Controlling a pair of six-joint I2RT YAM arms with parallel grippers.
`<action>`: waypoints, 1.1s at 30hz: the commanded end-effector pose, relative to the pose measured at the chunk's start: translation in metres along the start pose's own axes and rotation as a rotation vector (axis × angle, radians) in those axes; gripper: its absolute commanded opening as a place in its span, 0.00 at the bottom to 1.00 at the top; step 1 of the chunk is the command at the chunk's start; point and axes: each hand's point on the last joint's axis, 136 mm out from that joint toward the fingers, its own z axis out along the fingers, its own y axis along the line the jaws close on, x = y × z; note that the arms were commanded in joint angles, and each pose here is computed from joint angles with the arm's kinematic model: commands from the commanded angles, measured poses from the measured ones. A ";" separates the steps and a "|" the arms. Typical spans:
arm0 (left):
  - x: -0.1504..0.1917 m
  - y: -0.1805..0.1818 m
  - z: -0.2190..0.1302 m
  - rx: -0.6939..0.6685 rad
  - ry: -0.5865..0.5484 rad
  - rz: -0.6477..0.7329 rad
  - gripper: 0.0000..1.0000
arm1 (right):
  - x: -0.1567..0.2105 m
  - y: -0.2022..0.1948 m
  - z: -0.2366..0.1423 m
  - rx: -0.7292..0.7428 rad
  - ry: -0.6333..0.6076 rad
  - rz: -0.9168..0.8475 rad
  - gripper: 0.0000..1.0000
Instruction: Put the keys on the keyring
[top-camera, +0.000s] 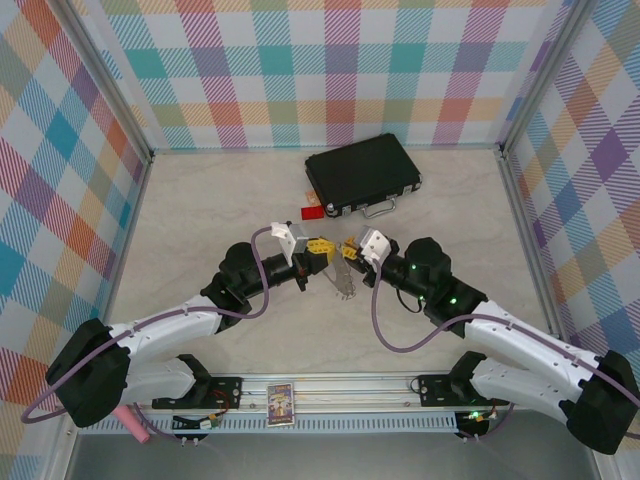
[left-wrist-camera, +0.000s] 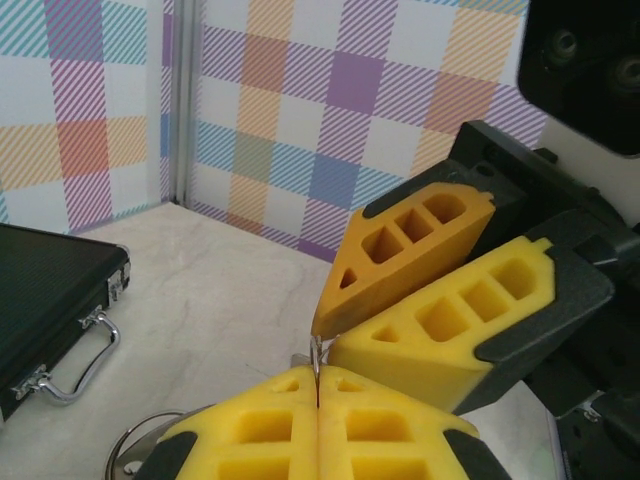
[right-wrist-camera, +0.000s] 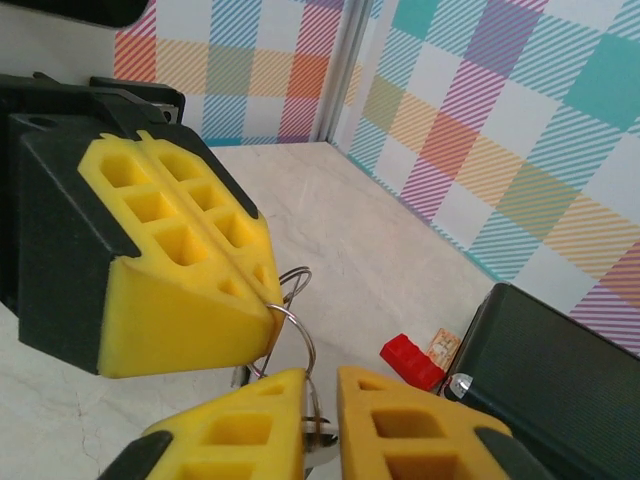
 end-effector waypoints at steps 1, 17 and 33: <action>-0.023 -0.014 -0.005 0.052 -0.080 0.021 0.00 | -0.014 0.001 0.000 -0.016 -0.034 -0.024 0.12; -0.030 -0.014 0.000 0.072 -0.126 -0.015 0.00 | -0.010 0.023 -0.006 -0.125 -0.061 0.031 0.00; -0.025 -0.013 0.006 0.083 -0.134 -0.037 0.00 | -0.016 0.003 -0.022 -0.047 -0.057 0.213 0.27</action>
